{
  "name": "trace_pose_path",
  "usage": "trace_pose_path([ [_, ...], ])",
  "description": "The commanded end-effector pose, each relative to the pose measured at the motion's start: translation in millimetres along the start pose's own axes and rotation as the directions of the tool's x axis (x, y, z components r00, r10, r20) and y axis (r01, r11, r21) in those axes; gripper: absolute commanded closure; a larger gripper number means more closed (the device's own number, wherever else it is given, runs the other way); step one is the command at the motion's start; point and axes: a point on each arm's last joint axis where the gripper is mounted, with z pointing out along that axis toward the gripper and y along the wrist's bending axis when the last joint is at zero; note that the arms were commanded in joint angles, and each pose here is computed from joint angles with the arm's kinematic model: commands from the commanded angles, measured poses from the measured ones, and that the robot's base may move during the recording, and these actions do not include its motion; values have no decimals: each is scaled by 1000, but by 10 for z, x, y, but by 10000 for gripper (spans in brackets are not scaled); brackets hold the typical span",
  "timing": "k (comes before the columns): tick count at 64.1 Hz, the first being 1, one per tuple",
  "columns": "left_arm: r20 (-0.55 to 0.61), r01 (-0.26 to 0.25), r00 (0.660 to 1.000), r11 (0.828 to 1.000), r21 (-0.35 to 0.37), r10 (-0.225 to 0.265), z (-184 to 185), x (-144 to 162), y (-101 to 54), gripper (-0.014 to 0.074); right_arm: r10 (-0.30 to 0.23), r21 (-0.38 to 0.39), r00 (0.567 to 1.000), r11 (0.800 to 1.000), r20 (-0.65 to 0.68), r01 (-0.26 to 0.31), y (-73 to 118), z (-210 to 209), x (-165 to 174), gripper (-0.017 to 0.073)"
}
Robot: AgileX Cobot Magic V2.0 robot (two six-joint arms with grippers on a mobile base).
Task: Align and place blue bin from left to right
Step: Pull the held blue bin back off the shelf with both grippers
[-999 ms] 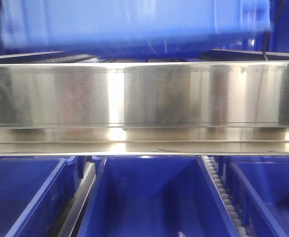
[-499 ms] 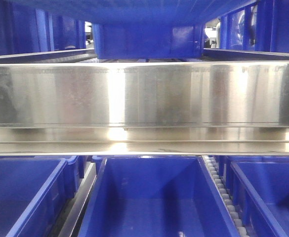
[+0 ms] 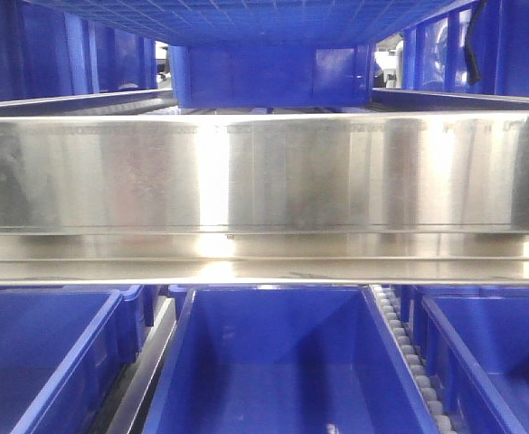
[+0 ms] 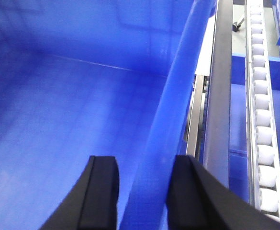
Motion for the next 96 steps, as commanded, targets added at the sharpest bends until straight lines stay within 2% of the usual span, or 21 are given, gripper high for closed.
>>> trace_pose_path([
  [1,102,1,995,985,172,-19,-276,-101,-227,705,29,-82,988,997,150,-16,112,-153,-142,629],
  [44,104,-1,994,987,163,-16,-275,-102,-220,705,31,-79,992,997,122,-22,94,15,-117,629],
  [96,104,-1,994,987,163,-16,-275,-102,-220,705,32,-79,991,997,127,-22,94,14,-121,629],
])
